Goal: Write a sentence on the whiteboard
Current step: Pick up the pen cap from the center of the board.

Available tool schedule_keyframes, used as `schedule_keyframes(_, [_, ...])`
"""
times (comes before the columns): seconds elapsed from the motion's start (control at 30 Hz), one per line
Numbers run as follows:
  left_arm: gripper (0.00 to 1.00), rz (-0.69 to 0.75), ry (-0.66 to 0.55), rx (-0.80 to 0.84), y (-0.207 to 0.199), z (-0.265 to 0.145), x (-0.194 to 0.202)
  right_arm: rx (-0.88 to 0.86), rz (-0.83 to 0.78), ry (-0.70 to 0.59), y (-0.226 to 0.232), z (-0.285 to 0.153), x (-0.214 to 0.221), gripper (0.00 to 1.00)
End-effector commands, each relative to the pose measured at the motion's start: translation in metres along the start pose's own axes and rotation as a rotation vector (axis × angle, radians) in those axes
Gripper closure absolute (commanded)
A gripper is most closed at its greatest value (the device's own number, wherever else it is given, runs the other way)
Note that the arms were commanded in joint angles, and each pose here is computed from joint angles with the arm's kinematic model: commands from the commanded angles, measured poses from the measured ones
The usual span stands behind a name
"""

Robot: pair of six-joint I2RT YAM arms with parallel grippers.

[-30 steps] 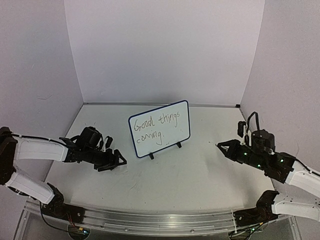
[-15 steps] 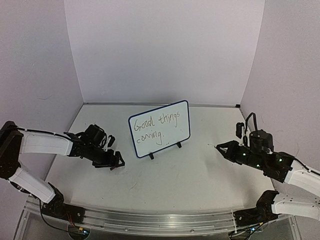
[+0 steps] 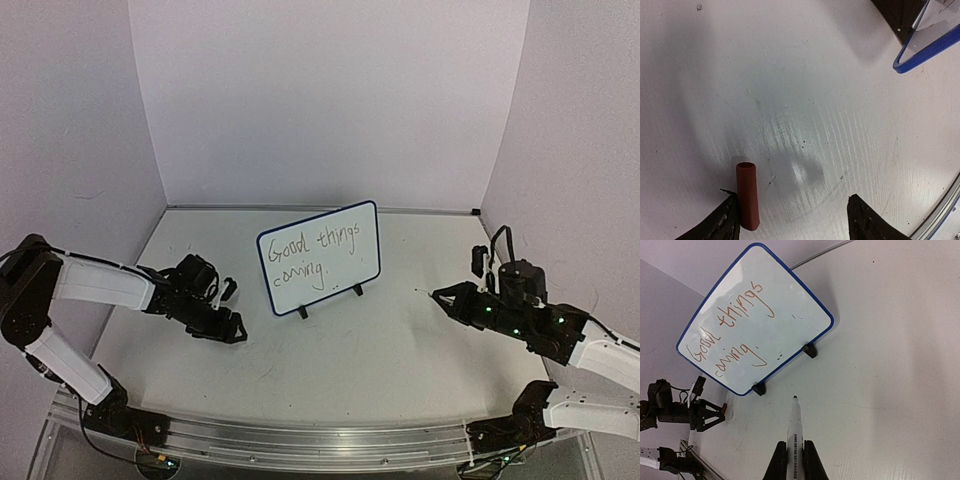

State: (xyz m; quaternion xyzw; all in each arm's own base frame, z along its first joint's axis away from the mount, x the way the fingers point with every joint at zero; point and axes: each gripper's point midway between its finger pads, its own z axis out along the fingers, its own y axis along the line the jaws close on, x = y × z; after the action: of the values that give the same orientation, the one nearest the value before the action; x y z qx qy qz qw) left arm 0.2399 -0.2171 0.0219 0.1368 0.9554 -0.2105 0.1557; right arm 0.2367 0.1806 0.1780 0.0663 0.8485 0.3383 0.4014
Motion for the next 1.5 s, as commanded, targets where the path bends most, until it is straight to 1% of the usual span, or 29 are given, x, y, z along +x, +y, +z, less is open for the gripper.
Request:
schedule_keyframes(0.0, [0.36, 0.023, 0.059, -0.095, 0.014, 0.004, 0.010, -0.004, 0.008, -0.005, 0.001, -0.001, -0.002, 1.00])
schedule_keyframes(0.27, [0.57, -0.021, 0.108, -0.205, 0.029, 0.007, 0.021, 0.000, 0.014, -0.019, -0.003, -0.004, -0.001, 1.00])
schedule_keyframes(0.47, [0.79, -0.056, 0.140, -0.260, 0.039, 0.009, 0.029, 0.000, 0.016, -0.024, -0.005, -0.005, 0.000, 1.00])
schedule_keyframes(0.7, [0.99, -0.085, 0.129, -0.287, 0.043, 0.000, 0.033, 0.000, 0.015, -0.020, -0.004, -0.005, 0.000, 1.00])
schedule_keyframes(0.83, [1.00, -0.071, 0.053, -0.295, 0.040, -0.024, 0.022, -0.002, -0.003, 0.009, 0.002, -0.007, -0.001, 1.00])
schedule_keyframes(0.9, [1.00, -0.041, 0.004, -0.232, 0.026, -0.040, 0.015, -0.003, -0.021, 0.036, 0.005, -0.008, 0.001, 1.00])
schedule_keyframes(0.97, [1.00, 0.008, -0.053, -0.124, 0.003, -0.057, 0.008, -0.011, -0.029, 0.068, 0.010, -0.009, 0.002, 1.00])
schedule_keyframes(1.1, [1.00, 0.127, -0.128, 0.075, -0.047, -0.086, 0.006, -0.062, -0.064, 0.215, 0.027, -0.010, 0.020, 1.00])
schedule_keyframes(1.23, [1.00, 0.261, -0.095, 0.208, -0.093, -0.092, 0.025, -0.193, -0.059, 0.402, 0.055, -0.011, 0.044, 1.00])
schedule_keyframes(1.33, [1.00, 0.392, -0.051, 0.273, -0.132, -0.093, 0.043, -0.276, -0.058, 0.496, 0.074, -0.014, 0.054, 1.00])
schedule_keyframes(1.47, [1.00, 0.577, -0.022, 0.361, -0.188, -0.098, 0.060, -0.404, -0.051, 0.581, 0.101, -0.021, 0.061, 1.00])
